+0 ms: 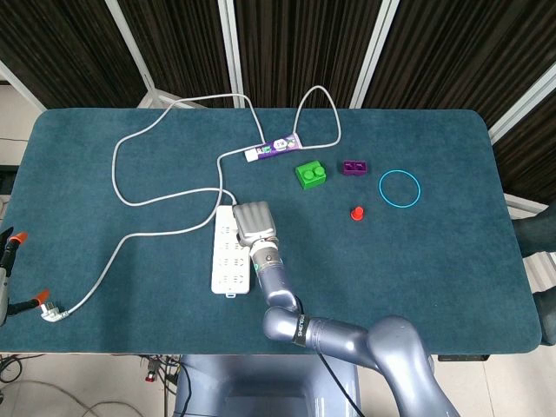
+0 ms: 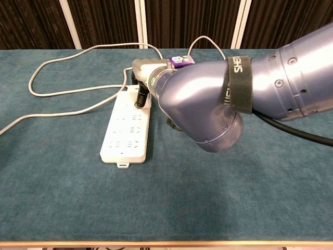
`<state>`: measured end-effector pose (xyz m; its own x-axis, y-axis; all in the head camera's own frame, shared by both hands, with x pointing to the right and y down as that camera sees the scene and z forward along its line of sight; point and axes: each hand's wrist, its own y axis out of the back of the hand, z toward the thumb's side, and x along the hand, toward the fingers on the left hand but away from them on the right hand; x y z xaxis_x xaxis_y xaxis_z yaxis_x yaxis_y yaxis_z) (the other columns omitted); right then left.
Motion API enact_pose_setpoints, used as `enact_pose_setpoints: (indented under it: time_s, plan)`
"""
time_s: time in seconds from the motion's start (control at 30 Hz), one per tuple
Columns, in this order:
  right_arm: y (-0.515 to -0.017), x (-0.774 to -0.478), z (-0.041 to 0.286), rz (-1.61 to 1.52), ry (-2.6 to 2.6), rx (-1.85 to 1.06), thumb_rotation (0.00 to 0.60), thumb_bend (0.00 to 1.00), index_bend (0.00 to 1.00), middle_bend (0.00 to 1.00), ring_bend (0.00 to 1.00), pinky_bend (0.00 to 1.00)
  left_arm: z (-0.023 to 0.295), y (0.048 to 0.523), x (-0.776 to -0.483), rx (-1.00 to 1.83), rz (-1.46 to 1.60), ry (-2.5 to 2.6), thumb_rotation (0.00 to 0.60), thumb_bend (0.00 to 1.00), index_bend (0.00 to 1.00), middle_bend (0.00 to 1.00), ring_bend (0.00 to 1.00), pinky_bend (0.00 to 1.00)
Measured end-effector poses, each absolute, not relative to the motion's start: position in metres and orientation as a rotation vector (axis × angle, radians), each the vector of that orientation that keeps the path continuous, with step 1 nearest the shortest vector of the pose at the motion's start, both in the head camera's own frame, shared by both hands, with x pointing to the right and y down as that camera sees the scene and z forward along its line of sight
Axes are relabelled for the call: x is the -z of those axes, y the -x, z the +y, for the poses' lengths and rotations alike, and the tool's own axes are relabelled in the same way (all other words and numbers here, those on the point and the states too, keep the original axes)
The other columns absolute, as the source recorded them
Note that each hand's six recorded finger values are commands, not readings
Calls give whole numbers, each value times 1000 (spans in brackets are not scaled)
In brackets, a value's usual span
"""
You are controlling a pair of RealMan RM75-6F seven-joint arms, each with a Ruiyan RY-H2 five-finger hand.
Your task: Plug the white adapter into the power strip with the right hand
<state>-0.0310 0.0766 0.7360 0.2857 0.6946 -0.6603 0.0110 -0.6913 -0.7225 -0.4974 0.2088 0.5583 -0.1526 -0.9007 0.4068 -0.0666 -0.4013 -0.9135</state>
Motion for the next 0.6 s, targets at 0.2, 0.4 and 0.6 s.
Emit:
enact_pose_setpoints:
  time_s: [0.2, 0.4, 0.6]
  plan:
    - [31, -736, 77, -632, 1948, -1444, 600, 560, 1000, 790, 780, 632, 209, 497, -559, 1629, 1129, 1459, 600, 102, 132, 0, 0, 0]
    - [32, -737, 77, -633, 1950, -1443, 600, 560, 1000, 790, 780, 633, 209, 497, -559, 1628, 1129, 1459, 600, 101, 132, 0, 0, 0]
    - [32, -738, 78, -630, 1954, -1443, 600, 560, 1000, 789, 770, 627, 209, 498, -558, 1628, 1131, 1459, 600, 102, 132, 0, 0, 0]
